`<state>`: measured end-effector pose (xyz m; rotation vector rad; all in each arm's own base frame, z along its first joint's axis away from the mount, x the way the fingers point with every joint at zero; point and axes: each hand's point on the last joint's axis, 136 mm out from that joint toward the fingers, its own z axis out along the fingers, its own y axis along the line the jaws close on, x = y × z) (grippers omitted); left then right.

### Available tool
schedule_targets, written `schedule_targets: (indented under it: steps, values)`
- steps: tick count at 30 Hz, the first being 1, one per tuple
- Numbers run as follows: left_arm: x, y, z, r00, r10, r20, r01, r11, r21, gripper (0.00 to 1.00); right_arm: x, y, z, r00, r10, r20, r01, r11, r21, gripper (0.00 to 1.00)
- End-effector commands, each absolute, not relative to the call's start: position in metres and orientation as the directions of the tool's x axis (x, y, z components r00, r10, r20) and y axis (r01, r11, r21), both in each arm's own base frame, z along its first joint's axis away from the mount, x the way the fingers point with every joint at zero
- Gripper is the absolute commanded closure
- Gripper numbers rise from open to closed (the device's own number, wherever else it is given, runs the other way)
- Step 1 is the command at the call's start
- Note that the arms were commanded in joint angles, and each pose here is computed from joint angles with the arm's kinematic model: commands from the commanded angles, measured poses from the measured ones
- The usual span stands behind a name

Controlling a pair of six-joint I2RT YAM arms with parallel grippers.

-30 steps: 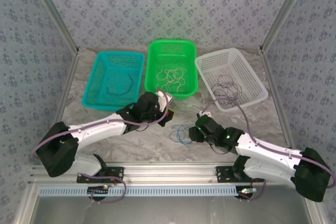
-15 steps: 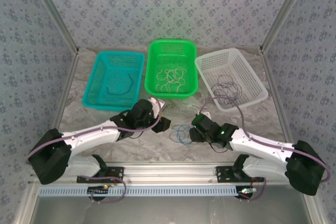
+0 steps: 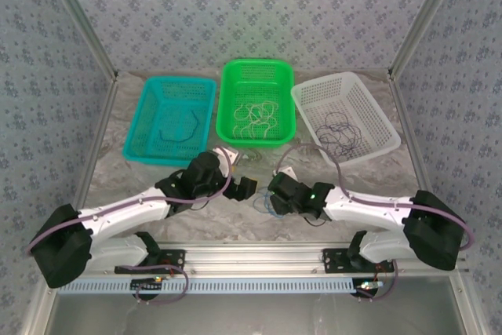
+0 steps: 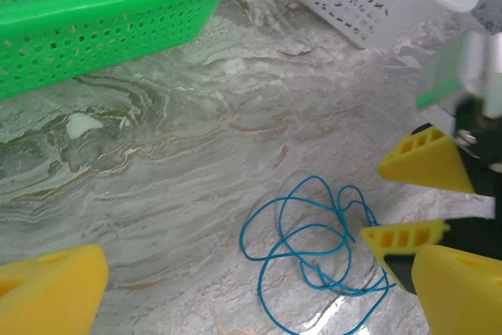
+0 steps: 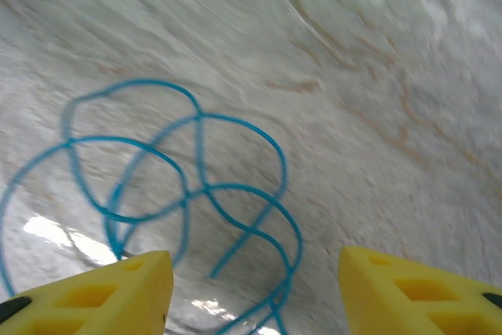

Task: Untangle the cables

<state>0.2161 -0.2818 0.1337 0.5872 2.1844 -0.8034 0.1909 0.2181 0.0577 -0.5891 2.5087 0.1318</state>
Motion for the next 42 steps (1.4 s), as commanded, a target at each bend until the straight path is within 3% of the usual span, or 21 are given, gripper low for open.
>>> schedule_targets:
  steps: [1,7,18,22,24,27,32,38,42]
  values:
    - [0.217,-0.278,0.143,-0.63,0.109,-0.769,0.591,0.71,-0.383,0.0,0.202,0.224,0.075,-0.653,-0.485,-0.582,-0.491,0.856,-0.162,0.4]
    - [0.217,-0.269,0.144,-0.637,0.066,-0.768,0.556,0.73,-0.398,0.0,0.196,0.246,0.078,-0.55,-0.623,-0.557,-0.628,0.748,-0.216,0.41]
    - [0.218,-0.246,0.142,-0.647,0.019,-0.763,0.486,0.781,-0.393,0.01,0.208,0.282,0.047,-0.465,-0.764,-0.448,-0.758,0.605,-0.243,0.55]
    - [0.216,-0.241,0.14,-0.649,0.002,-0.76,0.469,0.788,-0.398,0.01,0.212,0.288,0.028,-0.472,-0.786,-0.399,-0.77,0.588,-0.248,0.69]
    - [0.216,-0.236,0.139,-0.648,-0.004,-0.762,0.459,0.796,-0.395,0.01,0.215,0.289,0.025,-0.482,-0.782,-0.396,-0.759,0.598,-0.257,0.83]
    - [0.214,-0.228,0.14,-0.638,-0.022,-0.77,0.446,0.805,-0.392,0.0,0.217,0.291,0.04,-0.49,-0.746,-0.45,-0.733,0.632,-0.25,0.99]
    - [0.21,-0.216,0.142,-0.609,-0.065,-0.79,0.437,0.804,-0.403,0.01,0.219,0.285,0.095,-0.489,-0.625,-0.609,-0.677,0.712,-0.187,1.0]
    - [0.205,-0.218,0.148,-0.585,-0.097,-0.805,0.471,0.767,-0.435,0.01,0.221,0.278,0.155,-0.551,-0.368,-0.749,-0.639,0.763,0.095,1.0]
    - [0.203,-0.229,0.156,-0.577,-0.098,-0.811,0.519,0.723,-0.457,0.0,0.218,0.279,0.184,-0.571,-0.222,-0.79,-0.659,0.699,0.28,1.0]
